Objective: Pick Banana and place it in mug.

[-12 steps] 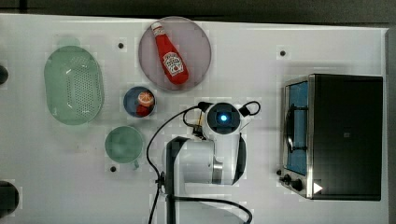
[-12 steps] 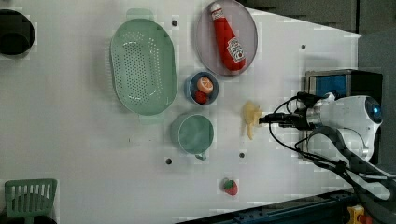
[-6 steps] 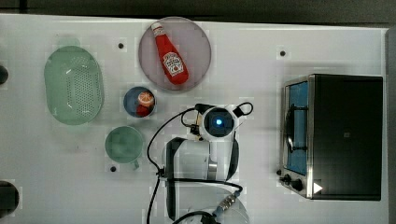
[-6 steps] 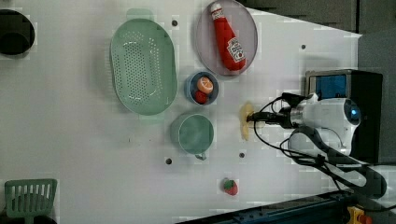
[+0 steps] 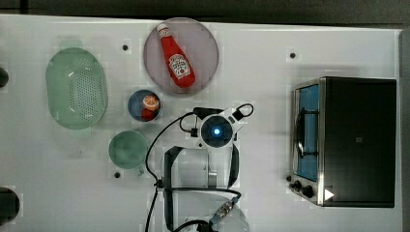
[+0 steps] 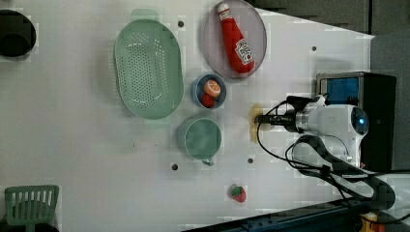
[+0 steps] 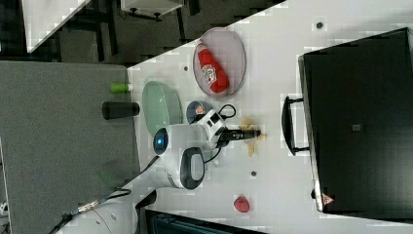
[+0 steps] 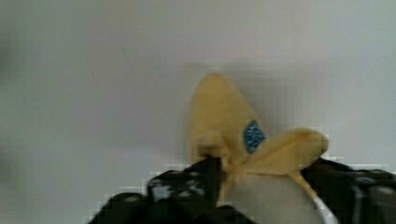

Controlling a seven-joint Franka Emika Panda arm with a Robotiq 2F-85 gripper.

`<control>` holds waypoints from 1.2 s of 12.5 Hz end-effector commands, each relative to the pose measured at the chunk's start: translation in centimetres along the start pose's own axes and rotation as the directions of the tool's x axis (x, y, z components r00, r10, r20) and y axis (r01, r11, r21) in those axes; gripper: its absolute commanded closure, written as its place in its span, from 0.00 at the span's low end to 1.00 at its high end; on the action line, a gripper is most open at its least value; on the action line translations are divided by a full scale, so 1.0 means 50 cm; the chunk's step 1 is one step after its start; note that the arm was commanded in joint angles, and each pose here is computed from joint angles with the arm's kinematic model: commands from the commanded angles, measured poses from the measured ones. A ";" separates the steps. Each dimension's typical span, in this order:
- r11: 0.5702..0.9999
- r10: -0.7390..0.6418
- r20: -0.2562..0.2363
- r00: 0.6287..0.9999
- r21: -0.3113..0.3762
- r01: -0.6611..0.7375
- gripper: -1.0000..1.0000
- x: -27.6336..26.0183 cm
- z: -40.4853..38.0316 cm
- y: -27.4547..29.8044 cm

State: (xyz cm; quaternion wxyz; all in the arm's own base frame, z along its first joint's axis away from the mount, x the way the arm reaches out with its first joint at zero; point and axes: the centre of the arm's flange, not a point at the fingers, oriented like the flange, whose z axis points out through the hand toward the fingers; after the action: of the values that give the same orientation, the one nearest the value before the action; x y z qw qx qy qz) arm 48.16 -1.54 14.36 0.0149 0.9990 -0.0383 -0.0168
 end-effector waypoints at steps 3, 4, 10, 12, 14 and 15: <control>1.000 0.004 -0.037 0.999 0.001 -0.004 0.69 0.004 -0.054 0.038; 1.000 0.009 -0.050 0.999 0.003 -0.009 0.69 0.007 -0.082 0.042; 0.999 0.048 -0.021 0.999 0.019 -0.047 0.69 0.010 -0.390 0.079; 0.998 0.053 -0.009 0.999 0.025 -0.052 0.69 -0.009 -0.504 0.087; 0.998 0.052 -0.050 0.997 0.032 -0.051 0.69 -0.024 -0.629 0.090; 0.998 0.056 -0.045 0.997 0.034 -0.054 0.69 -0.033 -0.679 0.092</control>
State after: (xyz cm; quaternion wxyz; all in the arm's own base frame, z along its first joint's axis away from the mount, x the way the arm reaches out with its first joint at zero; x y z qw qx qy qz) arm 45.92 -6.12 48.86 0.0012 0.9961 -0.0831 0.0311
